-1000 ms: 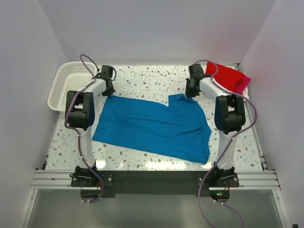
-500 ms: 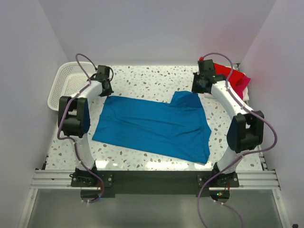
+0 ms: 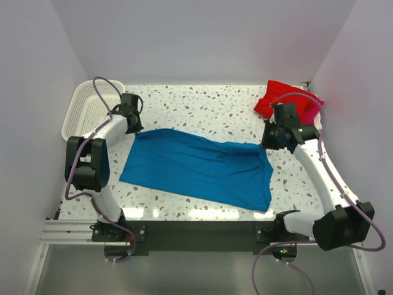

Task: Fold and stack the t-shirts
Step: Fold the tshirt

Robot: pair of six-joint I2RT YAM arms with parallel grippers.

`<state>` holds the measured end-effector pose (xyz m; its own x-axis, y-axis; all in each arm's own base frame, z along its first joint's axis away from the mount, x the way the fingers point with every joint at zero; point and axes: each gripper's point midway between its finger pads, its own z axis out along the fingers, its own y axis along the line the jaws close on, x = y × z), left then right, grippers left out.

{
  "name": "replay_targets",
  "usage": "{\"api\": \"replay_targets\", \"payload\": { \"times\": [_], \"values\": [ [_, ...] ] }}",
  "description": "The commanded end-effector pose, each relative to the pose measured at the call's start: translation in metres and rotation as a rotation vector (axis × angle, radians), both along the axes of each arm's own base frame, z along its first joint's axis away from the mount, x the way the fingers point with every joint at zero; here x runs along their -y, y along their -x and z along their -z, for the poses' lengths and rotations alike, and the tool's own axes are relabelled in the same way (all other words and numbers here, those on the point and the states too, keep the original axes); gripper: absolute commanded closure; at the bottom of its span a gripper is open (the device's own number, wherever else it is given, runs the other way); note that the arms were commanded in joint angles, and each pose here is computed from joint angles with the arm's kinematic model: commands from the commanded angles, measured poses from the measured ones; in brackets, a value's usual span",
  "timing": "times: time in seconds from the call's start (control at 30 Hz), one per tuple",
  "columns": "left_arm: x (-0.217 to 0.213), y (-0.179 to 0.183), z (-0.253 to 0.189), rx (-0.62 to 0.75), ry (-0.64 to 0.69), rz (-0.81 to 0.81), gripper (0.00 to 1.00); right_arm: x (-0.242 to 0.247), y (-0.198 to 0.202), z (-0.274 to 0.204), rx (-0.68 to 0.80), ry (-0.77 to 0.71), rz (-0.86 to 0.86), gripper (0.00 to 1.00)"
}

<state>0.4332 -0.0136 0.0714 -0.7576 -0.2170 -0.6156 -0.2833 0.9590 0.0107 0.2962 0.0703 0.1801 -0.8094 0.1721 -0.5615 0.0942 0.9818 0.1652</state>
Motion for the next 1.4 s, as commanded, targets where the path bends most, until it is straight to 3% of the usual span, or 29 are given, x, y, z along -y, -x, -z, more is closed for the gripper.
{"api": "replay_targets", "payload": {
  "times": [0.0, 0.37, 0.8, 0.87, 0.9, 0.93, 1.0, 1.03, 1.07, 1.17, 1.37],
  "values": [
    [-0.009, -0.001, -0.026, 0.085, -0.028, -0.007, 1.00, -0.002, 0.045, 0.002, -0.087, -0.037, -0.002, 1.00],
    [-0.029, 0.027, -0.023, 0.045, -0.106, -0.084, 1.00, 0.001, 0.112, 0.017, -0.223, -0.032, -0.007, 1.00],
    [-0.030, 0.068, -0.010, -0.005, -0.094, -0.090, 1.00, 0.004, 0.139, 0.040, -0.314, 0.008, -0.009, 1.00],
    [-0.032, 0.081, -0.006, -0.029, -0.096, -0.107, 0.91, 0.004, 0.145, 0.043, -0.340, 0.013, -0.010, 1.00],
    [-0.033, 0.085, -0.007, -0.030, -0.095, -0.114, 0.81, 0.002, 0.149, 0.044, -0.350, 0.017, -0.024, 0.99],
    [-0.035, 0.090, -0.013, -0.017, -0.093, -0.131, 0.61, 0.002, 0.153, 0.043, -0.356, 0.016, -0.022, 0.94],
    [-0.037, 0.101, -0.013, -0.015, -0.092, -0.148, 0.43, 0.000, 0.156, 0.040, -0.355, 0.015, -0.033, 0.78],
    [-0.037, 0.104, -0.020, 0.007, -0.084, -0.159, 0.28, -0.001, 0.157, 0.038, -0.349, 0.009, -0.030, 0.73],
    [-0.036, 0.106, -0.021, 0.011, -0.077, -0.162, 0.21, -0.002, 0.155, 0.034, -0.334, 0.004, -0.034, 0.64],
    [-0.025, 0.101, -0.026, 0.029, -0.021, -0.141, 0.17, -0.005, 0.144, 0.031, -0.297, 0.004, -0.033, 0.56],
    [0.009, 0.071, -0.029, 0.054, 0.049, -0.071, 0.15, -0.022, 0.105, 0.048, -0.241, -0.032, -0.031, 0.51]
  ]
}}
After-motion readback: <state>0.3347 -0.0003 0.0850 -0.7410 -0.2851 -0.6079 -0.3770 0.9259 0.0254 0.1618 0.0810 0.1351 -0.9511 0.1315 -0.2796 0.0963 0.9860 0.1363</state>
